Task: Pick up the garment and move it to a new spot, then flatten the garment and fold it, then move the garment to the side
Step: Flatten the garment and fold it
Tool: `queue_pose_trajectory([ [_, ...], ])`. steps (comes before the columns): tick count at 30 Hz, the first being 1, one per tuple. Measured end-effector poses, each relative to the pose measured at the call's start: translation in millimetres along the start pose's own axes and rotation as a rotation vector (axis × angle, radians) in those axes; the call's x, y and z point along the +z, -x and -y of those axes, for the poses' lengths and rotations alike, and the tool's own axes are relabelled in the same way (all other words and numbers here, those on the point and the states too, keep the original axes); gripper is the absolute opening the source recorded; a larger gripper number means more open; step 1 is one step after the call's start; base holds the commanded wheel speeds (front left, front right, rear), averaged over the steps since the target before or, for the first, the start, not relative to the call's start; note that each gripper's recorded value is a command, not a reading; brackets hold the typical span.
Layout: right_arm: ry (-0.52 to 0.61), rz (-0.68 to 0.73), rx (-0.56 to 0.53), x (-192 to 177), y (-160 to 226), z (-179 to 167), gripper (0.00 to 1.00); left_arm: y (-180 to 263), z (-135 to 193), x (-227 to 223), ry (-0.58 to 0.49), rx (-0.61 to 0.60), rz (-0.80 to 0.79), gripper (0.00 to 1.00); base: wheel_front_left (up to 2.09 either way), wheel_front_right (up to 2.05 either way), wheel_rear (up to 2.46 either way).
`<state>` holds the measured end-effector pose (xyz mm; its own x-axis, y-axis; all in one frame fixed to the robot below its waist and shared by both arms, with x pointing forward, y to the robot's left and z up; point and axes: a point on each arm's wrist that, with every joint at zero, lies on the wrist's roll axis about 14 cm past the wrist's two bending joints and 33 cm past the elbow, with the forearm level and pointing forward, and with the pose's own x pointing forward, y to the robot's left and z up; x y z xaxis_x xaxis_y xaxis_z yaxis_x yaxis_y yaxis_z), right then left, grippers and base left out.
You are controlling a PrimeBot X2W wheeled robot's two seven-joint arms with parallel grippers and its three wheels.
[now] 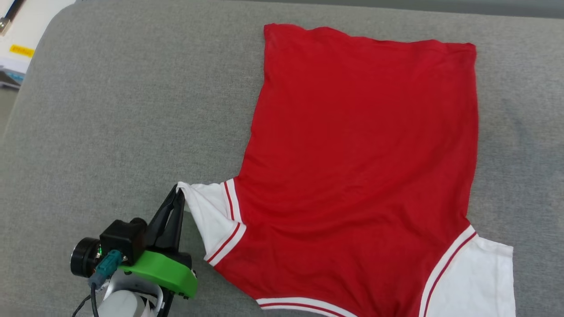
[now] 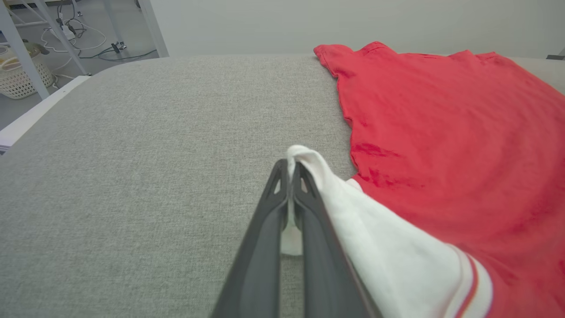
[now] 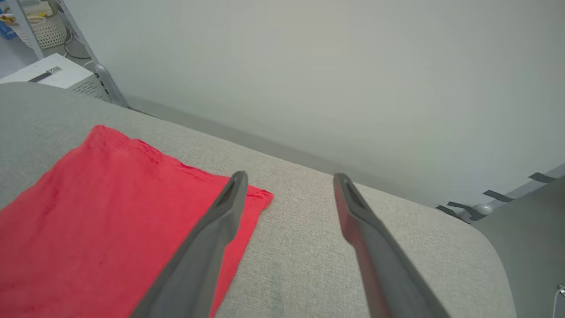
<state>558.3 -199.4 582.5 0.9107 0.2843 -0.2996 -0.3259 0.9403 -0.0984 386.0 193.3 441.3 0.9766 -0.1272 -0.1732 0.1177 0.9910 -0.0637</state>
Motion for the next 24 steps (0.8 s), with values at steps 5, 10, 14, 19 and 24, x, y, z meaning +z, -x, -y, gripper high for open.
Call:
queue_pose_trajectory([
  [5,-0.054,-0.271,0.063,-39.8,-46.4,-9.1,1.0,-2.1,-2.1,-5.2,0.008,0.024,-0.007,0.0,0.0,0.0,0.0],
  [10,-0.062,-0.49,0.087,-76.8,-80.5,-15.3,1.0,-10.9,-7.6,-5.5,-0.008,0.047,0.0,0.0,0.0,0.0,0.0],
  [14,-0.075,-0.594,0.096,-102.1,-105.0,-21.5,1.0,-15.7,-9.6,-12.2,-0.007,0.057,-0.013,0.0,0.0,0.0,0.0],
  [19,-0.063,-0.682,0.095,-137.9,-131.4,-30.4,1.0,-20.7,-9.6,-21.6,-0.008,0.058,-0.034,0.0,0.0,0.0,0.0],
  [24,-0.071,-0.761,0.118,-180.1,-147.1,-46.9,1.0,-24.7,-15.1,-30.3,-0.024,0.076,-0.055,0.0,0.0,0.0,0.0],
])
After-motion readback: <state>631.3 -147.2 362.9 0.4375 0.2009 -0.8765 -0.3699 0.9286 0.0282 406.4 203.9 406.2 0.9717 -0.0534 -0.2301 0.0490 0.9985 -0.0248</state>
